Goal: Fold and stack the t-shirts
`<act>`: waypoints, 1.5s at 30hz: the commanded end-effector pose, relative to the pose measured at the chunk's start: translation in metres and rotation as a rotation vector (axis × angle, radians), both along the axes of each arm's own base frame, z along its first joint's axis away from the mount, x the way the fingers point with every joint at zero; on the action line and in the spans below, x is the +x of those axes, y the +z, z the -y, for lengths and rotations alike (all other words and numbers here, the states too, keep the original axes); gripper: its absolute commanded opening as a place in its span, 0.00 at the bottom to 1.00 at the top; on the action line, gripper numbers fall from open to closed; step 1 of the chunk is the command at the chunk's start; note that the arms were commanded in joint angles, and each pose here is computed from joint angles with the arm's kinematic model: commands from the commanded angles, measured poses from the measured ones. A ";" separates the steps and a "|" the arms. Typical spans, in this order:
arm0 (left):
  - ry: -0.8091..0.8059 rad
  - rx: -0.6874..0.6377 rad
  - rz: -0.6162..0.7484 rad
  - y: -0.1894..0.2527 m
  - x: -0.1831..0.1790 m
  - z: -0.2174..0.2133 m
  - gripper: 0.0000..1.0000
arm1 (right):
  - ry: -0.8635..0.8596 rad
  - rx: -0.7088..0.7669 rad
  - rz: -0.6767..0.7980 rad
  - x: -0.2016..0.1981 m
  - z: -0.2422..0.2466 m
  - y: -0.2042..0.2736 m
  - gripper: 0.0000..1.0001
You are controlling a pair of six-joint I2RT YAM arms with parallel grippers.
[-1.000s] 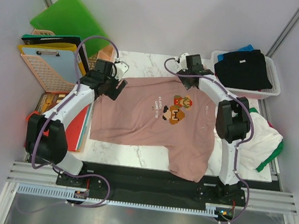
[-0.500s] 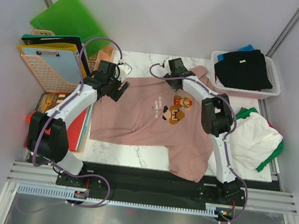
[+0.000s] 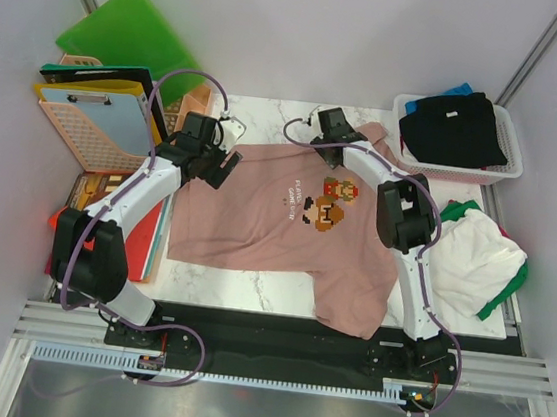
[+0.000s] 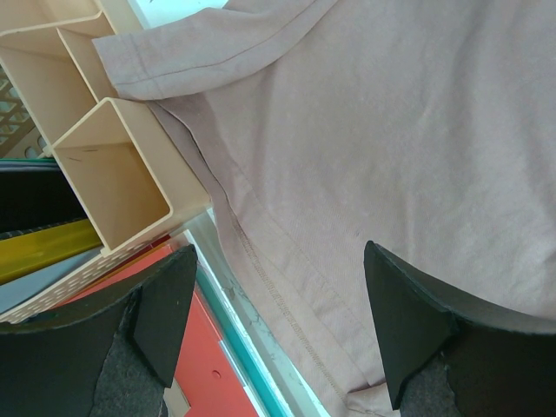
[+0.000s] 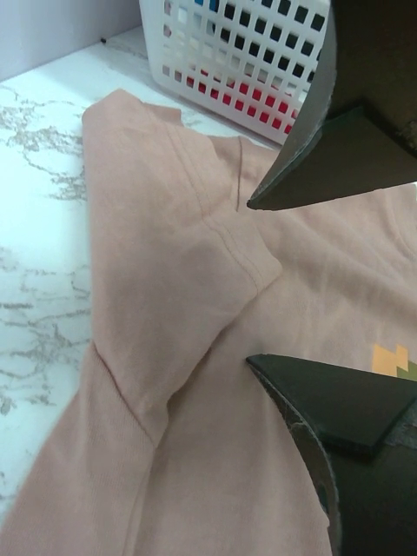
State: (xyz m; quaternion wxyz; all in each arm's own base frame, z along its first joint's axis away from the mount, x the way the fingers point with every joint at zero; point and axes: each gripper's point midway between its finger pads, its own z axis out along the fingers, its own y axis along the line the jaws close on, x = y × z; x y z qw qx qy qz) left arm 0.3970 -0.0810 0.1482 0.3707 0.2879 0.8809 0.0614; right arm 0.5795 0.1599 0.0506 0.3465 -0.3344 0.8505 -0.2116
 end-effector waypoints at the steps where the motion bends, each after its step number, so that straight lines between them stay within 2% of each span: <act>1: -0.019 0.016 0.044 0.008 0.008 0.001 0.84 | -0.034 -0.031 0.061 0.014 0.010 0.010 0.74; 11: -0.020 0.021 0.045 0.008 0.010 0.001 0.84 | -0.038 -0.048 0.066 0.024 0.010 -0.001 0.71; 14: -0.019 0.025 0.043 0.007 0.010 0.000 0.84 | -0.033 -0.054 0.056 0.022 0.010 -0.010 0.35; 15: -0.016 0.024 0.042 0.007 0.010 0.000 0.84 | -0.038 -0.056 0.050 0.020 0.011 -0.015 0.01; 23: -0.020 0.024 0.025 0.000 0.010 0.002 0.84 | -0.038 -0.051 0.073 0.013 0.015 -0.004 0.00; 28: -0.023 0.020 0.021 -0.001 0.010 0.003 0.84 | -0.064 -0.018 0.170 0.018 0.015 0.034 0.00; 32: -0.023 0.021 0.015 -0.004 0.009 0.003 0.84 | -0.057 -0.071 0.246 0.016 0.014 0.047 0.00; 44: -0.023 0.026 0.005 -0.009 0.006 0.002 0.84 | -0.015 -0.077 0.370 0.036 -0.031 0.069 0.00; 45: -0.023 0.027 0.004 -0.009 0.006 0.001 0.84 | -0.015 -0.087 0.365 0.039 -0.035 0.059 0.00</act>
